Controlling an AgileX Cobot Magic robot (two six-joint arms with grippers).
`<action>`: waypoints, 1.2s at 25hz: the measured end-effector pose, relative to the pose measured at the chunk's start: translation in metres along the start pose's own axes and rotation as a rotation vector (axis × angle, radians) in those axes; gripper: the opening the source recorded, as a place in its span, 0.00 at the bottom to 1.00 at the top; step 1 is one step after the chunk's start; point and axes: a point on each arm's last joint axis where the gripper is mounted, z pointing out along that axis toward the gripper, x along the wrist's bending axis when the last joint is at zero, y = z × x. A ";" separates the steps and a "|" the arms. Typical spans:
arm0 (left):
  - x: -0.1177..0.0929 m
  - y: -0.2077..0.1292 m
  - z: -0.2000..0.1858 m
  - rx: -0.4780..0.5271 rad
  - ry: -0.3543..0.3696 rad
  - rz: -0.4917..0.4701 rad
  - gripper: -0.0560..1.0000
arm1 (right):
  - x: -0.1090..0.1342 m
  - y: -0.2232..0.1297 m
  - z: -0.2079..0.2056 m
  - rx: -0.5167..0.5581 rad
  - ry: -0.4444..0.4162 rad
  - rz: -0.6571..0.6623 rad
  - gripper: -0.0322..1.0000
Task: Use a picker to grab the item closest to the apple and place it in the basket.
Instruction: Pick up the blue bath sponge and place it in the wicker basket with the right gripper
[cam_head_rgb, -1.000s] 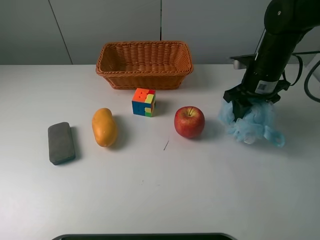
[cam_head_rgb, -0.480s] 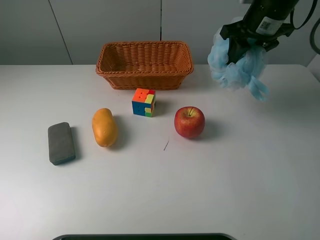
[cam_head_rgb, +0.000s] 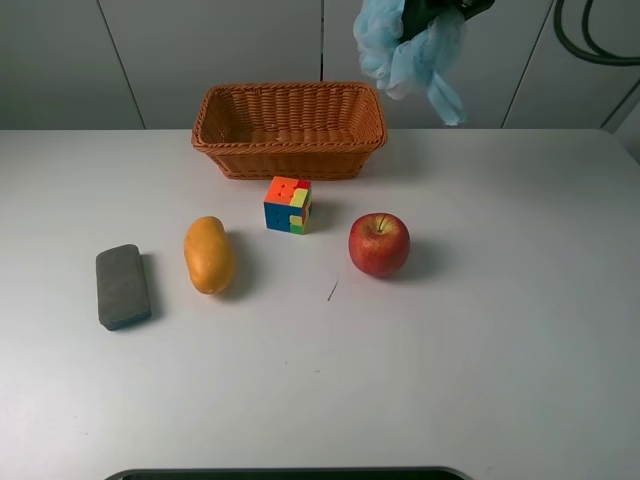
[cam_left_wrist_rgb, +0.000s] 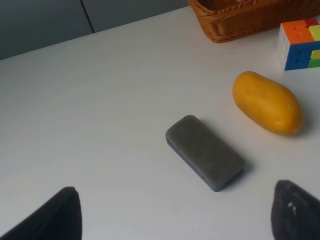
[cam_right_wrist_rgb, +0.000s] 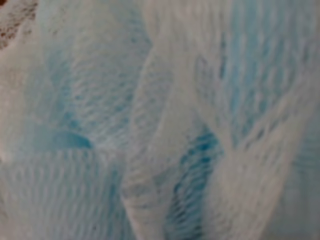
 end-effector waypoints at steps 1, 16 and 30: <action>0.000 0.000 0.000 0.000 0.000 0.000 0.74 | 0.005 0.006 0.002 -0.013 0.009 -0.011 0.31; 0.000 0.000 0.000 0.000 0.000 0.000 0.74 | 0.046 0.050 0.112 -0.232 0.144 -0.116 0.26; 0.000 0.000 0.000 0.000 0.000 0.000 0.74 | 0.038 0.037 0.184 -0.180 0.139 -0.152 0.28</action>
